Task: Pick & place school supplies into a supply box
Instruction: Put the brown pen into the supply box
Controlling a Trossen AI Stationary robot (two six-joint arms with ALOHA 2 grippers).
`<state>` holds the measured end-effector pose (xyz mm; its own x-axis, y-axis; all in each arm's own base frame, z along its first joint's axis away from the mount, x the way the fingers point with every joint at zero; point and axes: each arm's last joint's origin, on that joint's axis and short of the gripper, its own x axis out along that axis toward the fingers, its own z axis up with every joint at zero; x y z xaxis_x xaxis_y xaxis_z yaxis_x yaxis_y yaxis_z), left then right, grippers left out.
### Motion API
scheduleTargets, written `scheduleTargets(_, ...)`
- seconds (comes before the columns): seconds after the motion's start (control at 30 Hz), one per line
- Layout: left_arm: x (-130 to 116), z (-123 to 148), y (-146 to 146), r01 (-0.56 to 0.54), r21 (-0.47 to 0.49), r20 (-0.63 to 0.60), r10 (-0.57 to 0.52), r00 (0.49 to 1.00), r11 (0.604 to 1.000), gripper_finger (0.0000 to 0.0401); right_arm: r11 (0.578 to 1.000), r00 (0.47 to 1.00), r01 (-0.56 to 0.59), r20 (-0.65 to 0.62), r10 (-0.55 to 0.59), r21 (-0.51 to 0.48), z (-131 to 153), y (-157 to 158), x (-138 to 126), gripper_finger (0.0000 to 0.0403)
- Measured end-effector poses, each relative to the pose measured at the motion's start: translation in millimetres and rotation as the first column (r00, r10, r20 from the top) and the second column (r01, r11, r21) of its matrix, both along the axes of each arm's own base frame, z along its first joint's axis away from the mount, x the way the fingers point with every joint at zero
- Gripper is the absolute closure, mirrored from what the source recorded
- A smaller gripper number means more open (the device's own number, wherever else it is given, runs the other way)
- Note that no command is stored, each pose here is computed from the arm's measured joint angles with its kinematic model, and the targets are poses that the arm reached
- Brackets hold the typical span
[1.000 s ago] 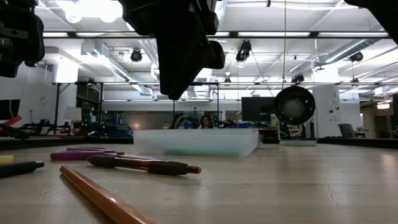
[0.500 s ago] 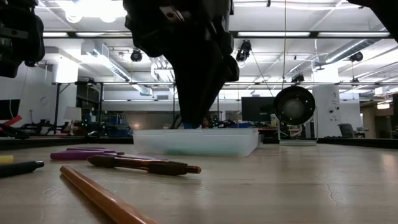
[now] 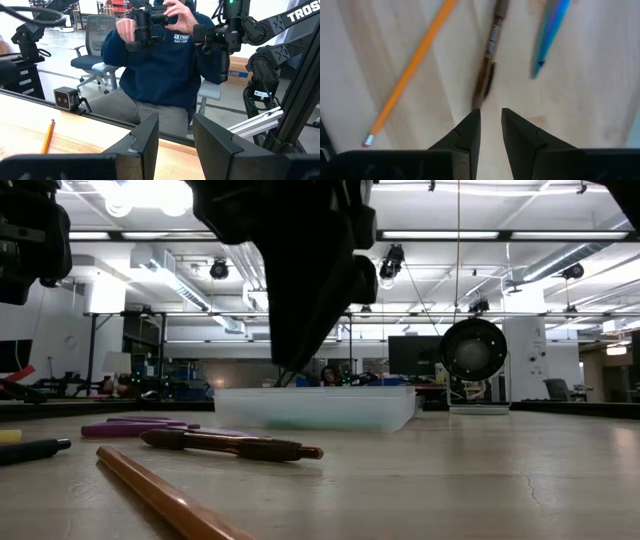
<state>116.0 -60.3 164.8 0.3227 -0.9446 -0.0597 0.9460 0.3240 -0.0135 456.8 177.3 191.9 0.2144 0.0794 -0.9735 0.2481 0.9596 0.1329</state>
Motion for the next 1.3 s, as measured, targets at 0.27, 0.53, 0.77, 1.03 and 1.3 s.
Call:
scheduleTargets(0.27, 0, 0, 0, 0.000, 0.000, 0.000, 0.000, 1.000, 1.000, 0.0296, 1.000, 1.000, -0.002, -0.023, 0.002, -0.009, -10, 0, -3, 0.0326)
scheduleTargets(0.53, 0, 0, 0, 0.000, 0.000, -0.001, 0.000, 1.000, 1.000, 0.0296, 0.999, 0.997, -0.017, -0.074, 0.014, -0.028, -37, 4, -11, 0.0334)
scheduleTargets(0.77, 0, 0, 0, 0.000, 0.000, -0.001, 0.000, 1.000, 1.000, 0.0296, 1.000, 0.999, -0.021, -0.030, 0.021, -0.011, -38, 8, -8, 0.0330)
scheduleTargets(1.03, 0, 0, 0, 0.000, 0.000, 0.000, 0.000, 1.000, 1.000, 0.0296, 1.000, 0.999, -0.021, -0.027, 0.021, -0.009, -38, 8, -8, 0.0332)
scheduleTargets(1.3, 0, 0, 0, 0.000, 0.000, 0.000, 0.000, 1.000, 1.000, 0.0296, 1.000, 0.999, -0.029, -0.017, 0.029, 0.000, -38, 15, -10, 0.0332)
